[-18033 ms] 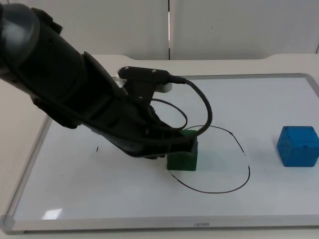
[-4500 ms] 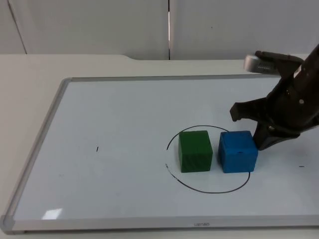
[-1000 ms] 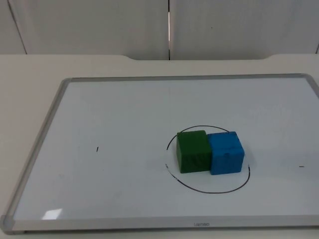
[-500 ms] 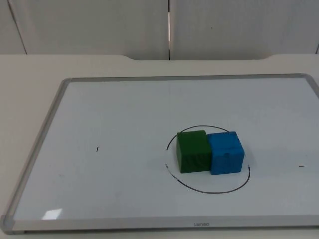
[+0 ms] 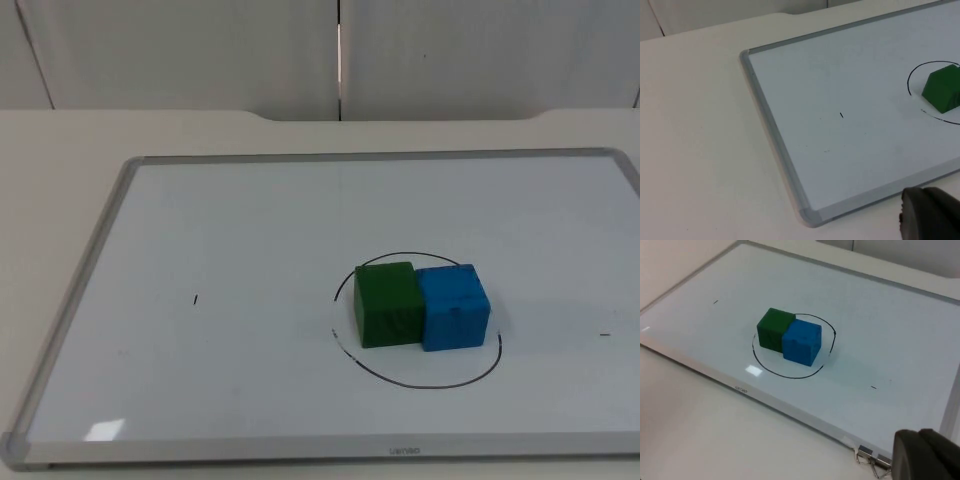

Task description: Push the two cubes into the marked area.

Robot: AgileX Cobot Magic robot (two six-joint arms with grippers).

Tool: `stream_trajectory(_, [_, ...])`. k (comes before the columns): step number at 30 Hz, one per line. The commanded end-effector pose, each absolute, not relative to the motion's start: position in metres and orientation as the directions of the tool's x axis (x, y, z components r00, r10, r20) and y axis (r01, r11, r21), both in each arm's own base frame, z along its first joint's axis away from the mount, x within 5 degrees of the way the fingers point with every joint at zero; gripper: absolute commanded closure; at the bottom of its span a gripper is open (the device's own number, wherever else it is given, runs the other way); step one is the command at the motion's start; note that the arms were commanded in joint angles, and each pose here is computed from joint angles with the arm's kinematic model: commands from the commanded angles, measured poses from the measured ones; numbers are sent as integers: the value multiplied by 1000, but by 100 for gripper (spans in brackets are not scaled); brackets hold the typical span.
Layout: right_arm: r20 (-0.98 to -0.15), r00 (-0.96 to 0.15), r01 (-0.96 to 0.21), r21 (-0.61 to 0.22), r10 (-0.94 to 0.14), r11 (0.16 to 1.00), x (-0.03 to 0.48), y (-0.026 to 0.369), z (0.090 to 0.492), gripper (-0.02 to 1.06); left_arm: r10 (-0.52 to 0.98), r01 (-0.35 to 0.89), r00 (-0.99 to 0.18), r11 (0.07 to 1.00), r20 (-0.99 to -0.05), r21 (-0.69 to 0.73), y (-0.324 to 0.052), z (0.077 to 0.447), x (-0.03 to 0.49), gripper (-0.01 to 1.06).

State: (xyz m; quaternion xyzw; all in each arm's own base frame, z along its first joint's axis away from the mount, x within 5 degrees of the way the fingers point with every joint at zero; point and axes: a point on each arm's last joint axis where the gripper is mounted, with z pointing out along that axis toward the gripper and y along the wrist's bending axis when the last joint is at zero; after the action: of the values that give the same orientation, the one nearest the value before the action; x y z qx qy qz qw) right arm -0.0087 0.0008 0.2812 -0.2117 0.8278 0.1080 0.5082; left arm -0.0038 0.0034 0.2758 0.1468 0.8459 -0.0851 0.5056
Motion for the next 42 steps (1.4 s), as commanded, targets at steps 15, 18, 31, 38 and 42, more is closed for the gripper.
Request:
stream_trajectory(15, [-889,-415,-400,-14,-195,917,-7,-3,280,104,161,332,-447,943,-880,5,3,274,-4,105])
stream_trajectory(18, [-889,-415,-400,-14,-195,917,-7,-3,280,104,161,332,-447,943,-880,5,3,274,-4,105])
stream_trajectory(31, [-889,-415,-400,-14,-195,917,-7,-3,280,104,161,332,-447,943,-880,5,3,274,-4,105])
stream_trajectory(38, [-889,-415,-400,-14,-195,917,-7,-3,280,104,161,332,-447,943,-880,5,3,274,-4,105])
stream_trajectory(42, [-889,-414,-400,-15,-196,916,-7,-3,280,104,161,332,-447,943,-880,5,3,274,-4,105])
